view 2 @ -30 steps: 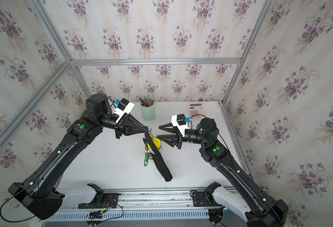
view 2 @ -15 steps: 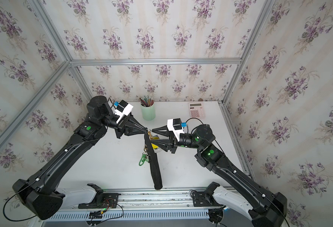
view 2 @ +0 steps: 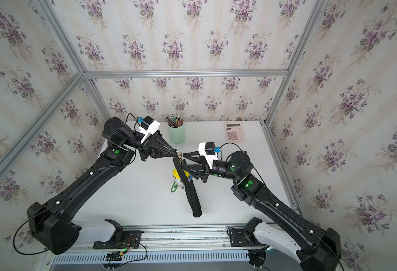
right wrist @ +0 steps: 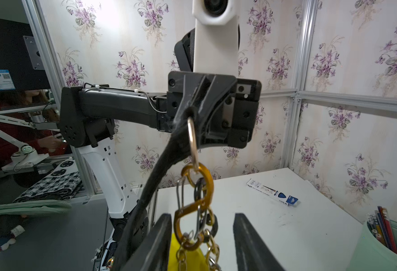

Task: Remove the decoration from the bag
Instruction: Remove the decoration item from the bag.

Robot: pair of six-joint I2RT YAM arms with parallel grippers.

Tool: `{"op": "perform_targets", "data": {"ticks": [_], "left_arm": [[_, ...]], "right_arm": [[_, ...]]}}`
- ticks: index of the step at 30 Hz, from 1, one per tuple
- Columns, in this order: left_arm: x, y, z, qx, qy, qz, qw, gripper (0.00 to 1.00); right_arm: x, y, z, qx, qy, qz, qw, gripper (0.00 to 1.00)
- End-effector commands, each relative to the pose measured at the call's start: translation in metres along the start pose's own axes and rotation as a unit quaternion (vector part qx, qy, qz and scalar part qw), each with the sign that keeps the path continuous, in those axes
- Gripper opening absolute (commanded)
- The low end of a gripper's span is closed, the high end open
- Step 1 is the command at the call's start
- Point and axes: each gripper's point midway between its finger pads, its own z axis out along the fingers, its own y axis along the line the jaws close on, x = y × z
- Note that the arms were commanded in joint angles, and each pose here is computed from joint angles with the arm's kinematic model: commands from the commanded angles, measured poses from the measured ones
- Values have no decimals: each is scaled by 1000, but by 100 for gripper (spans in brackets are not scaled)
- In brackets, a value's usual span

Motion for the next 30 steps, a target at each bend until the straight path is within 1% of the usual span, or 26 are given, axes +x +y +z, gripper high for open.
{"op": "perform_targets", "data": {"ticks": [1, 2, 7, 12, 17, 20, 27, 30], "left_arm": [[-10, -5, 0, 5, 1, 24, 1000, 0], [-11, -5, 0, 6, 1, 31, 999, 0], [-16, -2, -1, -2, -8, 28, 1000, 0], [-15, 6, -2, -15, -20, 22, 999, 0], [-10, 12, -3, -51, -29, 17, 998, 0], [-8, 9, -4, -76, -29, 39, 996, 0], [-5, 7, -2, -54, -26, 26, 998, 0], [-4, 7, -2, -53, -28, 24, 998, 0]], "right_arm": [[-10, 4, 0, -7, -18, -12, 1000, 51], [-9, 3, 1, -3, -17, -11, 1000, 51], [-11, 1, 0, 13, -22, -13, 1000, 51], [-14, -6, -2, 42, -27, -13, 999, 51], [-22, -8, -4, 57, -46, -10, 997, 51], [-23, -5, -2, 53, -50, -12, 997, 51], [-25, 6, 2, 17, -53, -16, 998, 52], [-29, 6, 3, 16, -55, -12, 998, 53]]}}
